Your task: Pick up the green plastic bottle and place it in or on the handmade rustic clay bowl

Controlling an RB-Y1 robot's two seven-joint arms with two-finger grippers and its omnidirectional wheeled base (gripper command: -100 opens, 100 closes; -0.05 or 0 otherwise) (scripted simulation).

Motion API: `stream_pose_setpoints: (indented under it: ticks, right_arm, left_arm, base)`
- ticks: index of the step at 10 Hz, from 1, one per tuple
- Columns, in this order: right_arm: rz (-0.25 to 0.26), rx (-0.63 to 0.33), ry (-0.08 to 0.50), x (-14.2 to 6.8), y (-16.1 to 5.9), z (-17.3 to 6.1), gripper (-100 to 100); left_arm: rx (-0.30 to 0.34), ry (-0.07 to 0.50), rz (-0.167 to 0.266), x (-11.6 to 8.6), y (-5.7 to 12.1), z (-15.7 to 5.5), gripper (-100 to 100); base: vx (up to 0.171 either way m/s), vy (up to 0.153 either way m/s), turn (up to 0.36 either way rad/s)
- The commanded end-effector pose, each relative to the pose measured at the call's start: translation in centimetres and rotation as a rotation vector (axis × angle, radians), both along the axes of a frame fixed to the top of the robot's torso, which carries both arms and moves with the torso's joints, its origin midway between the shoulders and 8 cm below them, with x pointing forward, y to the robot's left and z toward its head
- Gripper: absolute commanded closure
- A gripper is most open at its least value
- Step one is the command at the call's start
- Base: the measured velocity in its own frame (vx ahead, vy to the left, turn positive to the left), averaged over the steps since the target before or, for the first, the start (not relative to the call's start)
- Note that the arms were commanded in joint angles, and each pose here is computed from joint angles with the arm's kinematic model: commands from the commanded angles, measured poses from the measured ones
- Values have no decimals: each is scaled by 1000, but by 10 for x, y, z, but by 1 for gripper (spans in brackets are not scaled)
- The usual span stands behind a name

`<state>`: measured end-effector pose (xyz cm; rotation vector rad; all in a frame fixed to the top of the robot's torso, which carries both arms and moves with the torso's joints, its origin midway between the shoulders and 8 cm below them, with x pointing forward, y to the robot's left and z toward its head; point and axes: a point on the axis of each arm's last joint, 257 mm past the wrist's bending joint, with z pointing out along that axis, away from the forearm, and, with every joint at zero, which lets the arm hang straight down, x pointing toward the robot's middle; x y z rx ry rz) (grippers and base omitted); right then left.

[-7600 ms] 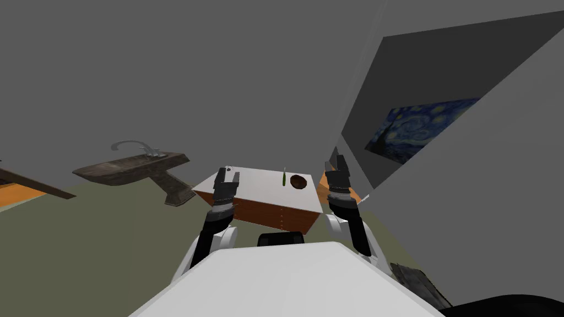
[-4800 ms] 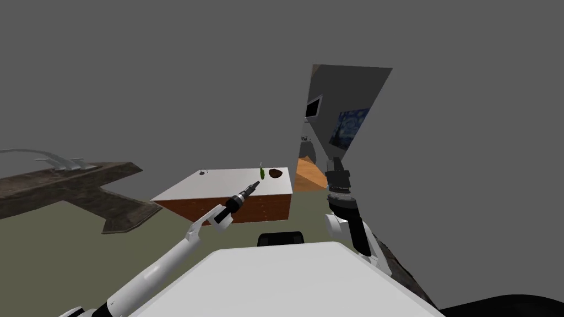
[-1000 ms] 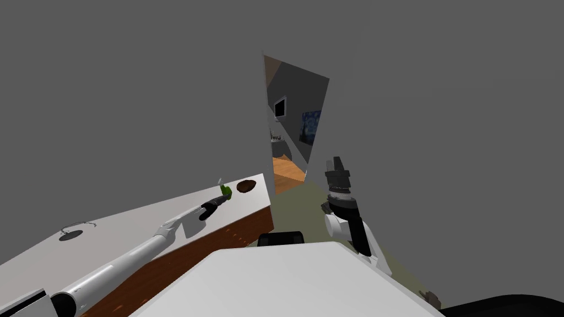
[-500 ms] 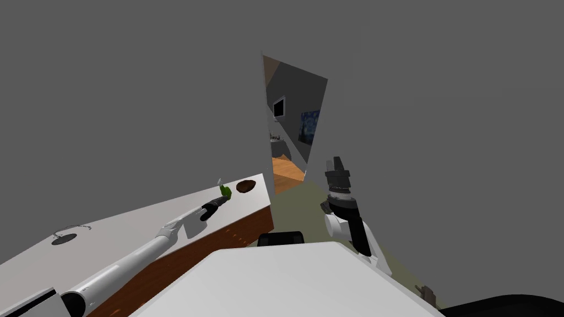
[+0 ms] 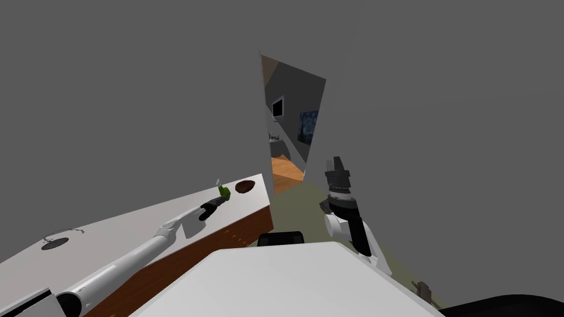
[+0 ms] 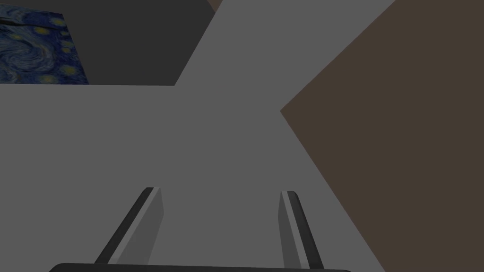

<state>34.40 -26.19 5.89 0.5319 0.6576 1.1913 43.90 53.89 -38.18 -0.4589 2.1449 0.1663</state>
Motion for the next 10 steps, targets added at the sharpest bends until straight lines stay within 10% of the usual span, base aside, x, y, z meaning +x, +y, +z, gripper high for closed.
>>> stream_pose_setpoints:
  ticks: [1,5,6,7,10]
  right_arm:
    - [0,0,0,0,0,0,0]
    - [0,0,0,0,0,0,0]
    - [0,0,0,0,0,0,0]
    - [0,0,0,0,0,0,0]
    - [0,0,0,0,0,0,0]
  left_arm:
    - [18,0,21,2,13,10,-100]
    - [36,0,40,3,28,19,-100]
    - [37,0,42,3,29,19,0]
    - [37,1,49,2,30,13,-100]
    - [36,3,55,1,31,7,-100]
  base:
    - [-13,-10,-144]
    - [-4,-9,-73]
    - [0,0,0]
    - [-5,10,-31]
    - [-10,13,-35]
